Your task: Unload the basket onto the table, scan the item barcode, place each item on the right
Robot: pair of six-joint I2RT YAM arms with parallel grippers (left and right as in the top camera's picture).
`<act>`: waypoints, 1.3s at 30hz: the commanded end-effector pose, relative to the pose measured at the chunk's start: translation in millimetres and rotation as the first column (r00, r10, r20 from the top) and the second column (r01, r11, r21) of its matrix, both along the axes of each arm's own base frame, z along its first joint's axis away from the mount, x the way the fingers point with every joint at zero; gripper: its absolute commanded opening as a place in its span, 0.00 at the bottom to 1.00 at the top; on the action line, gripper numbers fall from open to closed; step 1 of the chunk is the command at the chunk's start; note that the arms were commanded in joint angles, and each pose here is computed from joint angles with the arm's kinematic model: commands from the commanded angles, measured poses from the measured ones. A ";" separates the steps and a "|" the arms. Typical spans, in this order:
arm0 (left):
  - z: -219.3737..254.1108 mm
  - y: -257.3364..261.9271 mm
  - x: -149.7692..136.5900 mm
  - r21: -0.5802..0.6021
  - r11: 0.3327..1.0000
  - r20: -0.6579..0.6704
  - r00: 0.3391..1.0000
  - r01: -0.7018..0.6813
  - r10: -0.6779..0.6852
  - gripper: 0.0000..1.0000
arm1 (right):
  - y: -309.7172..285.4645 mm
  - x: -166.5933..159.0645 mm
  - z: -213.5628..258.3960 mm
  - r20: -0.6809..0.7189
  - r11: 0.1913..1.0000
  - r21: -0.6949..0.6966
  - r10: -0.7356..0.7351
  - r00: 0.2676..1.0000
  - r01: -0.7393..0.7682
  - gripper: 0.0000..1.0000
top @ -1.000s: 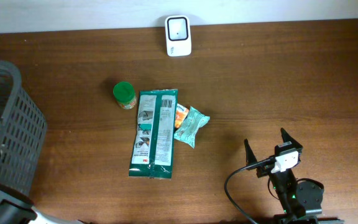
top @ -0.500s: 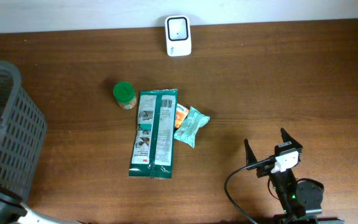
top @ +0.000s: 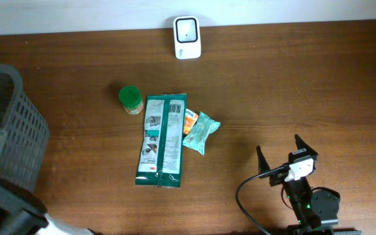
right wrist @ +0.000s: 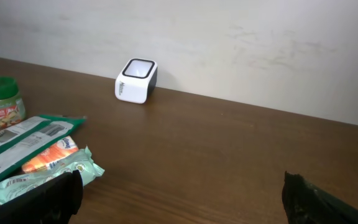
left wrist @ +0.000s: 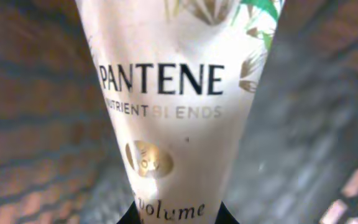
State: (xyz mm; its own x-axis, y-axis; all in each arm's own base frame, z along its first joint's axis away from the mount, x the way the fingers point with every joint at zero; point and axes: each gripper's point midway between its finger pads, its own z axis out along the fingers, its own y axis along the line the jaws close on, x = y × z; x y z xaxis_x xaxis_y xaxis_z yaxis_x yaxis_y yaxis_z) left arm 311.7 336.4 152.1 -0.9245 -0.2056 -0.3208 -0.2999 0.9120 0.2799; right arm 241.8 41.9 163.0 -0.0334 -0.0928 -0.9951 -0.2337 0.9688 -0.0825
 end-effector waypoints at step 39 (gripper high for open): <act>13.0 -654.8 101.1 -0.456 0.136 0.415 0.345 0.880 -0.842 0.07 | -1.1 0.0 -2.3 -0.003 1.000 -0.003 -0.004 1.000 0.004 0.98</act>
